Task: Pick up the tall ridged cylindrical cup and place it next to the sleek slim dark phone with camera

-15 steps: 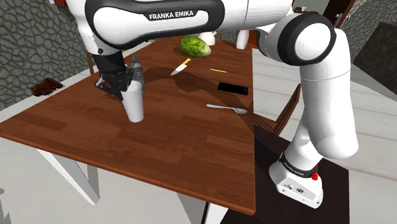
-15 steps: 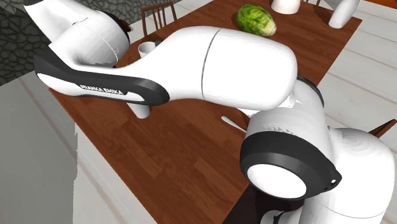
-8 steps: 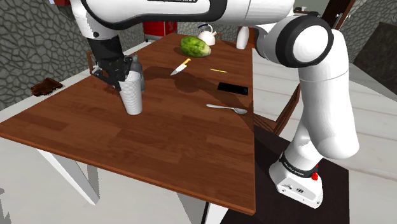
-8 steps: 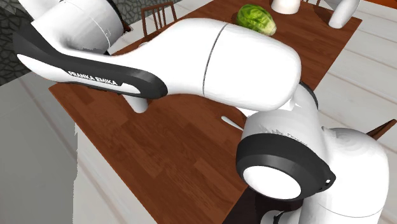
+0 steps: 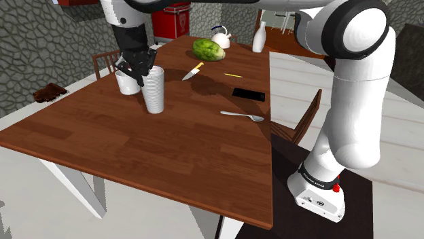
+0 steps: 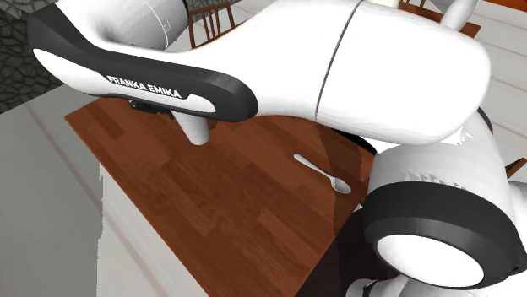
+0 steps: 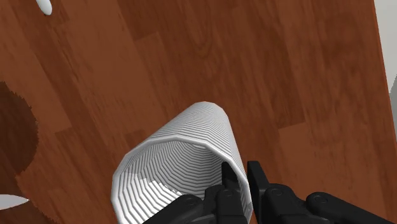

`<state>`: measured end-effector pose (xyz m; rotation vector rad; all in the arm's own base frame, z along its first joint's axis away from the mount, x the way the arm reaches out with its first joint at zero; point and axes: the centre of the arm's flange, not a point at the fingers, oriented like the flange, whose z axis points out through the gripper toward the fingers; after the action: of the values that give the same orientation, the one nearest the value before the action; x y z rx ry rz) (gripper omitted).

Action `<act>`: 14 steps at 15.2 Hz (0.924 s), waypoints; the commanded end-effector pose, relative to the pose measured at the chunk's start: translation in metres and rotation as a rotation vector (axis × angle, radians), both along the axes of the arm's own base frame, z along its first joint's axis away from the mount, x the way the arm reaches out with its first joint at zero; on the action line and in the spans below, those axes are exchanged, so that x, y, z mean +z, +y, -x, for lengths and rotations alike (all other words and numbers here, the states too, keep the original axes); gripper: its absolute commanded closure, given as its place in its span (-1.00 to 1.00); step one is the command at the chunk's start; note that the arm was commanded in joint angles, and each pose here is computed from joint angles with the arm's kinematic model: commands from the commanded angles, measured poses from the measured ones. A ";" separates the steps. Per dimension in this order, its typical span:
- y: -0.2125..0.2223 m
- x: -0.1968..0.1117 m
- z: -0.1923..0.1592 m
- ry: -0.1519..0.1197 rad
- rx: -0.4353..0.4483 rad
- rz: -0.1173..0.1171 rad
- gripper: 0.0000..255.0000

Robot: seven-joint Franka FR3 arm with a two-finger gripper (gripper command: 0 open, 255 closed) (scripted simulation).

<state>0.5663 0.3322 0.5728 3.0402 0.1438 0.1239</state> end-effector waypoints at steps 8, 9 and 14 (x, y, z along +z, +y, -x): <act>-0.102 0.031 0.057 0.001 0.000 0.000 1.00; -0.113 0.035 0.064 0.001 0.000 0.000 1.00; -0.168 0.051 0.096 0.001 0.000 0.000 1.00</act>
<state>0.4772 0.1762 0.6193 3.0393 0.1416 0.1234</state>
